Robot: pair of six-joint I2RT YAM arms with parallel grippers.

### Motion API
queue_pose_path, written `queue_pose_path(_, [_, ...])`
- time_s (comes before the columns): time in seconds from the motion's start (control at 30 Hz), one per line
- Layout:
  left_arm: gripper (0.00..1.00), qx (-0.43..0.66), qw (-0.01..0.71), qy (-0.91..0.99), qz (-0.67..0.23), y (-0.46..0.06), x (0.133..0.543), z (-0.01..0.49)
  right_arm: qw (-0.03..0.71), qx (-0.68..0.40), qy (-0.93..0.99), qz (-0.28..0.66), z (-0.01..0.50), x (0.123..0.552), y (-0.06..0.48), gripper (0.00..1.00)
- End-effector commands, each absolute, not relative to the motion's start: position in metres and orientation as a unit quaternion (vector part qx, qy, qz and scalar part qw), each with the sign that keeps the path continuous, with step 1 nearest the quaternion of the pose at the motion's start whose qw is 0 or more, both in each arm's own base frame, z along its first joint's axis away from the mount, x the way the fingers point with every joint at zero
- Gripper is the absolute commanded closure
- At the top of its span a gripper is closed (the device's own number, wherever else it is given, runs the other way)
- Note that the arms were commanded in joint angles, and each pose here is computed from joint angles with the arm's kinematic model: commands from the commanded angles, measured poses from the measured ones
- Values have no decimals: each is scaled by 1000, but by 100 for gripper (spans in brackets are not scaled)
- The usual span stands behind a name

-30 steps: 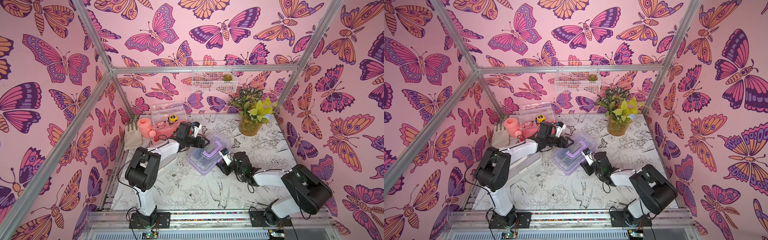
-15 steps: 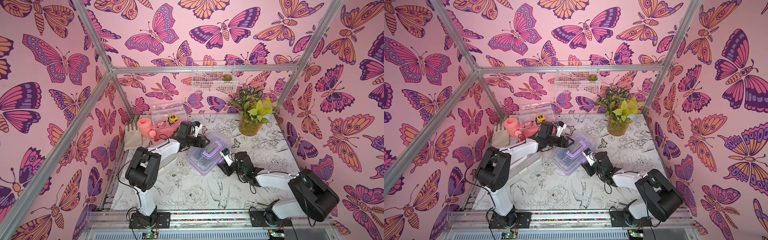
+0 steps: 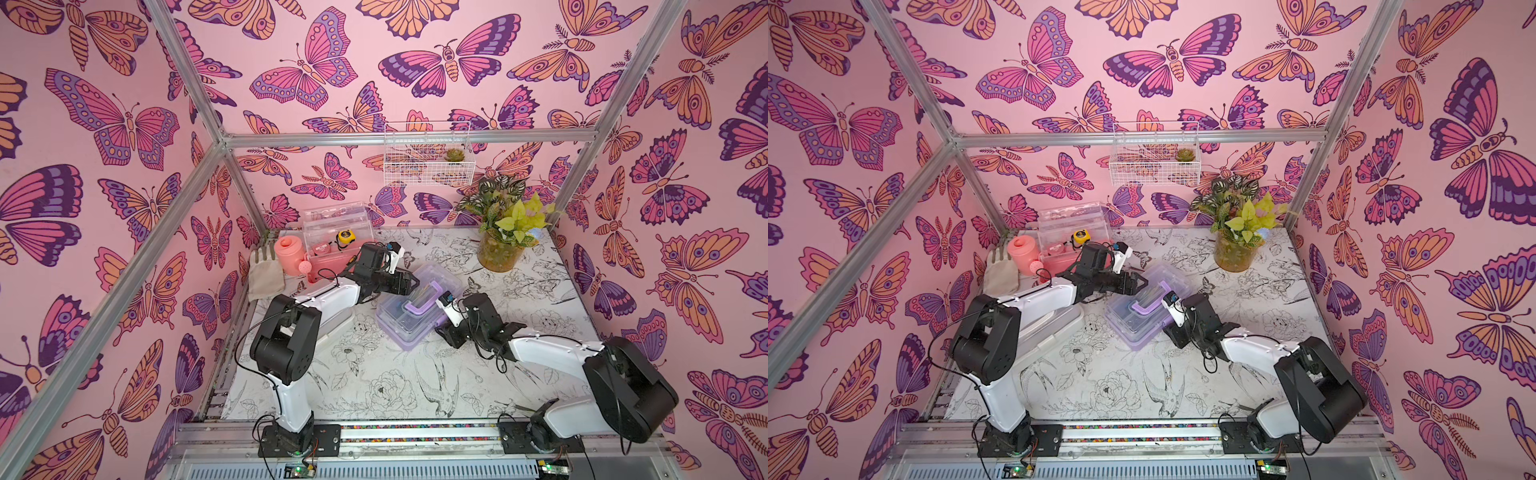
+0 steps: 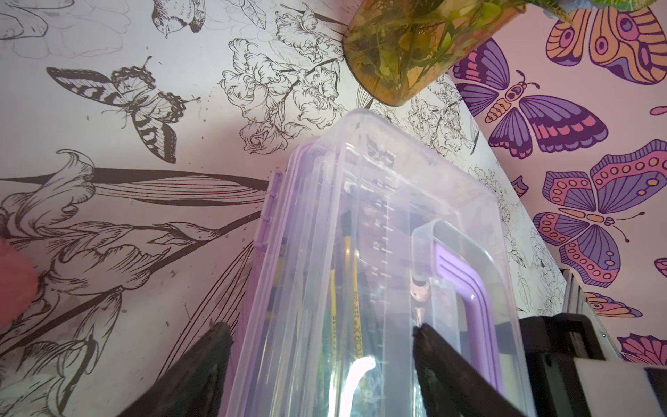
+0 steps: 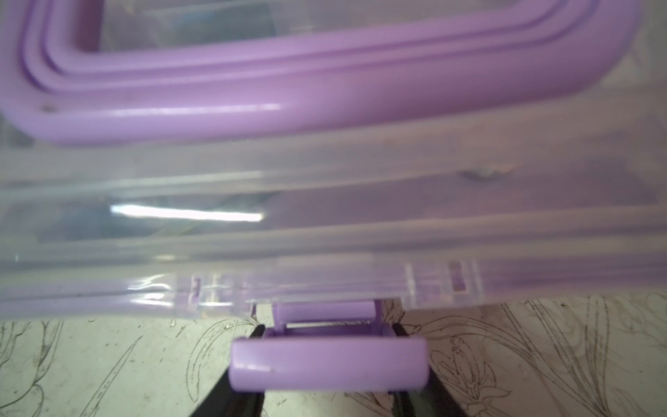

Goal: Close toolboxes
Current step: Fasten the toolbox latch on the toolbox.

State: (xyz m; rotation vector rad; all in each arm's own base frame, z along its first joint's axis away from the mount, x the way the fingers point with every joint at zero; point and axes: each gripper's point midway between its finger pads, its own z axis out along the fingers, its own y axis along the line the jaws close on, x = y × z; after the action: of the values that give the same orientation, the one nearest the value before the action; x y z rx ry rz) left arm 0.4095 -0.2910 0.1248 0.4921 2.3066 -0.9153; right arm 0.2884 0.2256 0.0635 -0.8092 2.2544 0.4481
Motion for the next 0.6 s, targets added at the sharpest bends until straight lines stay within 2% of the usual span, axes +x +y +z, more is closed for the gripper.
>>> queue_pose_path(0.0, [19, 176, 212, 923, -269, -263, 379, 58, 338, -322, 864, 186, 79, 287, 237, 70])
queue_pose_path(0.57, [20, 189, 207, 921, -271, -272, 374, 55, 287, -346, 876, 172, 81, 294, 253, 70])
